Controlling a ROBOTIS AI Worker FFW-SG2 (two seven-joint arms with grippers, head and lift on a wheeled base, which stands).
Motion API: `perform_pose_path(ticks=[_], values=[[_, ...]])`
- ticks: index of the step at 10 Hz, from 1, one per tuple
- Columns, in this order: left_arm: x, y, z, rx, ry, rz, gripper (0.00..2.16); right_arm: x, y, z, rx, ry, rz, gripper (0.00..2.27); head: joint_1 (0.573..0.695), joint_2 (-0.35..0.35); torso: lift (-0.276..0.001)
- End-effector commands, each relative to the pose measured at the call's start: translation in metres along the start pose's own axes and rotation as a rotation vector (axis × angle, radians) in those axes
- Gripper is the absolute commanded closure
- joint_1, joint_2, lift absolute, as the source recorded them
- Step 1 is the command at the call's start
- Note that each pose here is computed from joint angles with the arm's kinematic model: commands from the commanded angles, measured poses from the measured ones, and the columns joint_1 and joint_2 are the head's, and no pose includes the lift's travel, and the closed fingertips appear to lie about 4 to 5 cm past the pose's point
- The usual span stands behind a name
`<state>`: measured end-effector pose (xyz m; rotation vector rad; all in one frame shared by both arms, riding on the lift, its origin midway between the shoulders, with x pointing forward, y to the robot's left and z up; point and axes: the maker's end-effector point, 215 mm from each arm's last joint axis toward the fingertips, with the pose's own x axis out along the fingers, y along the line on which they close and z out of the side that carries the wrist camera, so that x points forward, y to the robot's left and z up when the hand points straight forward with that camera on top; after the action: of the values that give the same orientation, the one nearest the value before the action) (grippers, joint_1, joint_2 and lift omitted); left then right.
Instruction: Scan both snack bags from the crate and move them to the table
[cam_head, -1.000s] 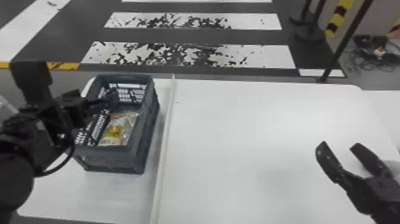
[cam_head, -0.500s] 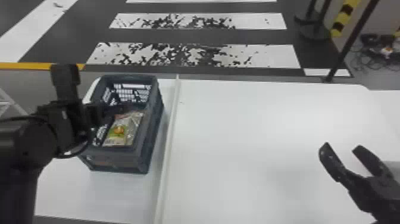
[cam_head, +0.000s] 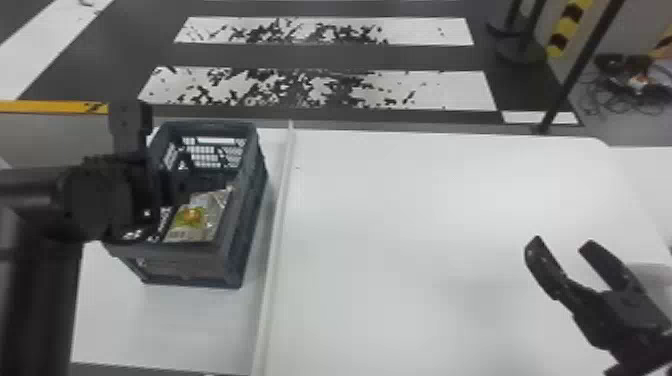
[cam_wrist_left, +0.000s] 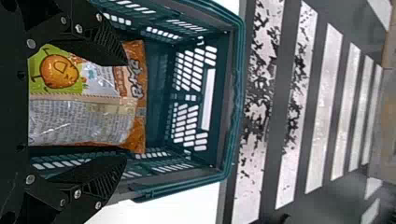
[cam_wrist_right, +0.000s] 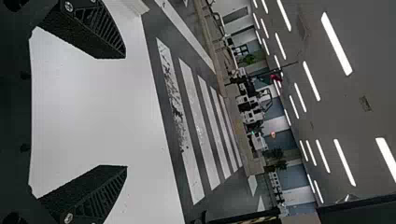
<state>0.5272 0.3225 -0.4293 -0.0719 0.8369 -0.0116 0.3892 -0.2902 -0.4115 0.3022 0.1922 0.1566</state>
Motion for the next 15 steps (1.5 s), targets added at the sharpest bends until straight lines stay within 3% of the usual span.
perform_pose_path(ticks=[1, 4, 7, 9, 10, 11, 12, 14, 15], values=[[0.002, 0.008, -0.017, 0.009, 0.095, 0.049, 0.31, 0.000, 0.000, -0.002, 0.009, 0.002, 0.001, 0.08, 0.695, 0.037, -0.087], [0.002, 0.019, -0.047, -0.018, 0.191, 0.060, 0.31, 0.000, -0.001, 0.004, 0.026, -0.014, 0.002, 0.08, 0.695, 0.050, -0.087], [0.025, 0.021, -0.064, -0.018, 0.271, 0.075, 0.30, -0.009, -0.012, 0.013, 0.040, -0.034, -0.004, 0.08, 0.695, 0.059, -0.087], [0.047, 0.018, -0.061, -0.024, 0.256, 0.066, 0.30, -0.019, -0.026, 0.017, 0.051, -0.044, -0.018, 0.08, 0.695, 0.036, -0.087], [0.053, 0.015, -0.071, -0.033, 0.273, 0.045, 0.32, -0.023, -0.030, 0.016, 0.062, -0.045, -0.021, 0.08, 0.695, 0.030, -0.087], [0.056, 0.006, -0.079, -0.044, 0.291, 0.004, 0.74, -0.025, -0.034, 0.016, 0.070, -0.047, -0.023, 0.09, 0.695, 0.016, -0.087], [0.056, -0.001, -0.080, -0.061, 0.285, -0.018, 1.45, -0.026, -0.036, 0.018, 0.072, -0.051, -0.026, 0.09, 0.695, -0.002, -0.087], [0.057, 0.004, -0.078, -0.042, 0.205, 0.007, 1.88, -0.029, -0.035, 0.016, 0.084, -0.050, -0.021, 0.09, 0.695, -0.020, -0.087], [0.052, 0.003, -0.077, -0.049, 0.189, 0.002, 1.91, -0.031, -0.035, 0.016, 0.087, -0.051, -0.017, 0.09, 0.695, -0.019, -0.087]])
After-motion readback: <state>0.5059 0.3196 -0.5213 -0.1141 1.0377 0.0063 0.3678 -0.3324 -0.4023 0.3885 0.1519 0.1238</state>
